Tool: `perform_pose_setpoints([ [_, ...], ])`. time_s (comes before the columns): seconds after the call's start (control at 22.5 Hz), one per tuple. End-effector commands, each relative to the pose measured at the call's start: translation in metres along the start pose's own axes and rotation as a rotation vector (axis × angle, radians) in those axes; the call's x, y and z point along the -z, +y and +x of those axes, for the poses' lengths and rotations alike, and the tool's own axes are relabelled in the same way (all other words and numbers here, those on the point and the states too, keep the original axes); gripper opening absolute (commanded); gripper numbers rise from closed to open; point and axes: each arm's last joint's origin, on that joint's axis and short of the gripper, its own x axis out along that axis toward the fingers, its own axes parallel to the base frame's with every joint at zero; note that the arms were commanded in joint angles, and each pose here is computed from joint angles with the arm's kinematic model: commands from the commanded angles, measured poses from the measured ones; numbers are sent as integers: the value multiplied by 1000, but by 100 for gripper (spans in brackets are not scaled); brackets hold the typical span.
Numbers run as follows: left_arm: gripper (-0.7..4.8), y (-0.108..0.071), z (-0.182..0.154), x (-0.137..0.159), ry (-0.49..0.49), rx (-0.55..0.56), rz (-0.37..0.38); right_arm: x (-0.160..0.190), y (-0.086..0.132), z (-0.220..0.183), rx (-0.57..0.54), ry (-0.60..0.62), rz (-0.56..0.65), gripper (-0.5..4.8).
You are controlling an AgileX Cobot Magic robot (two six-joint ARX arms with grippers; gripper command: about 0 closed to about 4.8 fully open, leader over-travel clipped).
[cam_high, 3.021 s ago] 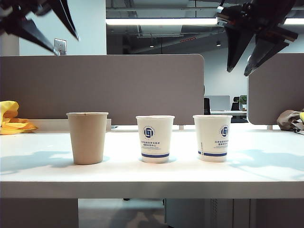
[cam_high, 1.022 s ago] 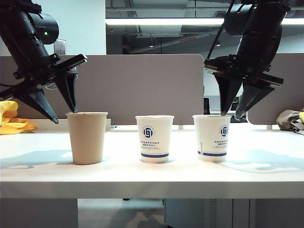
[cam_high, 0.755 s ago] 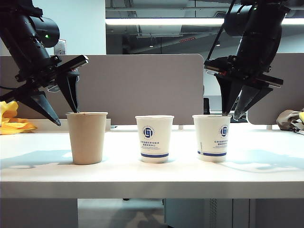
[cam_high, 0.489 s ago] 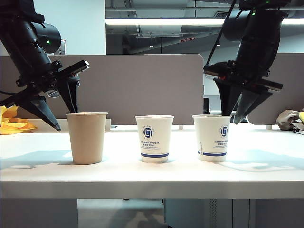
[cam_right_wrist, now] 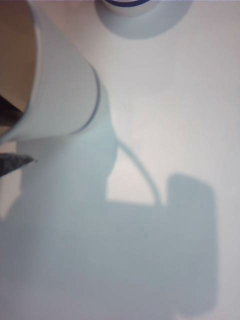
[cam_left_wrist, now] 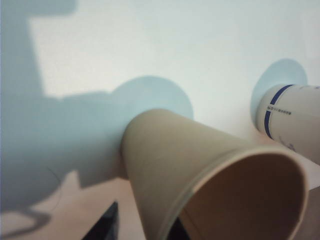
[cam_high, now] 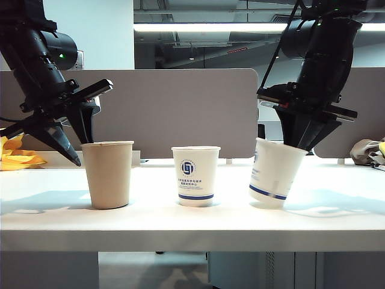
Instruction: Pick up all the paper cups on the table one by one and stack them together.
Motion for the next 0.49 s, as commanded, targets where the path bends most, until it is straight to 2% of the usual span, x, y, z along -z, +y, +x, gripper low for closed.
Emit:
perform_pose_setpoints([
  [0.04,114,-3,-2,0,1,43,10,0,1,-3,-6,5,2,71],
  [0.18,46,-4,-2,0,7,72,11,2,0,-3,-6,19,4,35],
  [0.27,-6,-4,-2,0,9,94,16,2,1,-3,-6,22,5,33],
  [0.49,-6,-5,-4,0,14,112,15,3,2,-4,-53,31,6,28],
])
